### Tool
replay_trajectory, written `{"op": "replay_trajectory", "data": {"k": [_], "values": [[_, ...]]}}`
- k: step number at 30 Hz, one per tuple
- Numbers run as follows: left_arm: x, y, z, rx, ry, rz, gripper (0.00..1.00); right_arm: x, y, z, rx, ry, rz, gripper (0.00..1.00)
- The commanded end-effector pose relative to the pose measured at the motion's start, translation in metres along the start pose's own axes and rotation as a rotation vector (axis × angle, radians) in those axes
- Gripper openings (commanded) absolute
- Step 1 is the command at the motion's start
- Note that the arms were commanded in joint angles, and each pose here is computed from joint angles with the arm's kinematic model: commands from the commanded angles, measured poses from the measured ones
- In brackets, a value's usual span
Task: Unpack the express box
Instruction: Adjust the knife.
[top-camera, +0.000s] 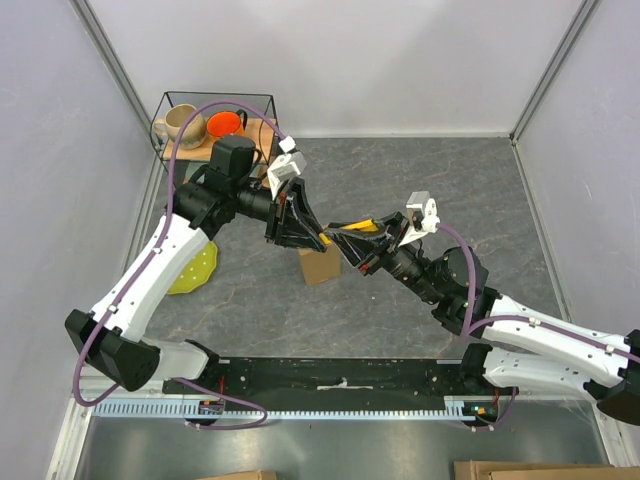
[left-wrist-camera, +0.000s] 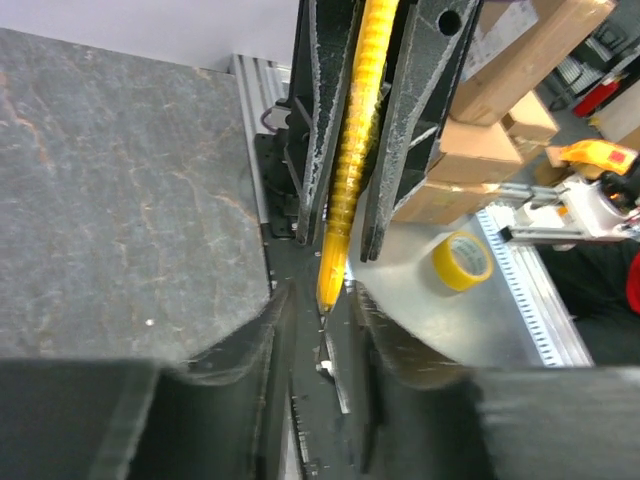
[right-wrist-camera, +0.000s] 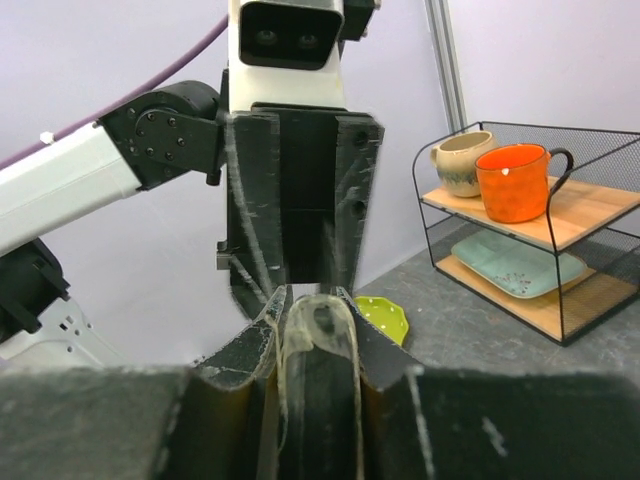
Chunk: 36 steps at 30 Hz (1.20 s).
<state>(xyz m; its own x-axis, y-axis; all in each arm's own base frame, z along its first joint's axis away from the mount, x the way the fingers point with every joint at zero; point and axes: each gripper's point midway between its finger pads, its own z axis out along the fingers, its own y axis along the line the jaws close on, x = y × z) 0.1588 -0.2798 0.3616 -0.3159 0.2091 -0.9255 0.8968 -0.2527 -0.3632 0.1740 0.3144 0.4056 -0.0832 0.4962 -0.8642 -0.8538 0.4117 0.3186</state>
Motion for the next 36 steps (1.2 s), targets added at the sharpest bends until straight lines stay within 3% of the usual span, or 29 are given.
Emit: {"op": "replay_trajectory", "data": {"k": [1, 6, 10, 17, 29, 30, 31, 32, 35, 36], "values": [[-0.002, 0.008, -0.003, -0.121, 0.021, 0.03, 0.5, -0.014, -0.002, -0.005, 0.017, -0.022, -0.041, 0.0], [0.003, 0.017, -0.006, -0.165, 0.043, 0.04, 0.52, -0.015, -0.011, -0.014, 0.056, -0.022, -0.066, 0.0], [0.001, 0.014, -0.005, -0.133, 0.037, 0.036, 0.46, -0.011, -0.01, -0.012, 0.051, -0.012, -0.064, 0.0], [-0.002, 0.012, -0.004, -0.114, 0.032, 0.045, 0.03, 0.002, -0.011, -0.01, 0.046, 0.026, -0.066, 0.0], [-0.005, 0.015, -0.006, -0.133, 0.031, 0.059, 0.02, 0.011, -0.017, -0.026, 0.065, 0.064, -0.059, 0.0], [-0.005, 0.016, -0.006, -0.139, 0.032, 0.057, 0.08, 0.011, -0.018, -0.027, 0.069, 0.061, -0.06, 0.0], [-0.004, 0.018, -0.007, -0.15, 0.034, 0.05, 0.2, 0.01, -0.017, -0.028, 0.07, 0.057, -0.058, 0.0], [-0.003, 0.023, -0.008, -0.177, 0.039, 0.048, 0.48, 0.01, -0.019, -0.028, 0.076, 0.056, -0.061, 0.0], [0.006, 0.031, -0.01, -0.228, 0.058, 0.046, 0.99, 0.005, -0.023, -0.028, 0.098, 0.042, -0.078, 0.0], [0.01, 0.035, -0.011, -0.243, 0.069, 0.056, 0.99, 0.003, -0.024, -0.027, 0.108, 0.033, -0.08, 0.0]]}}
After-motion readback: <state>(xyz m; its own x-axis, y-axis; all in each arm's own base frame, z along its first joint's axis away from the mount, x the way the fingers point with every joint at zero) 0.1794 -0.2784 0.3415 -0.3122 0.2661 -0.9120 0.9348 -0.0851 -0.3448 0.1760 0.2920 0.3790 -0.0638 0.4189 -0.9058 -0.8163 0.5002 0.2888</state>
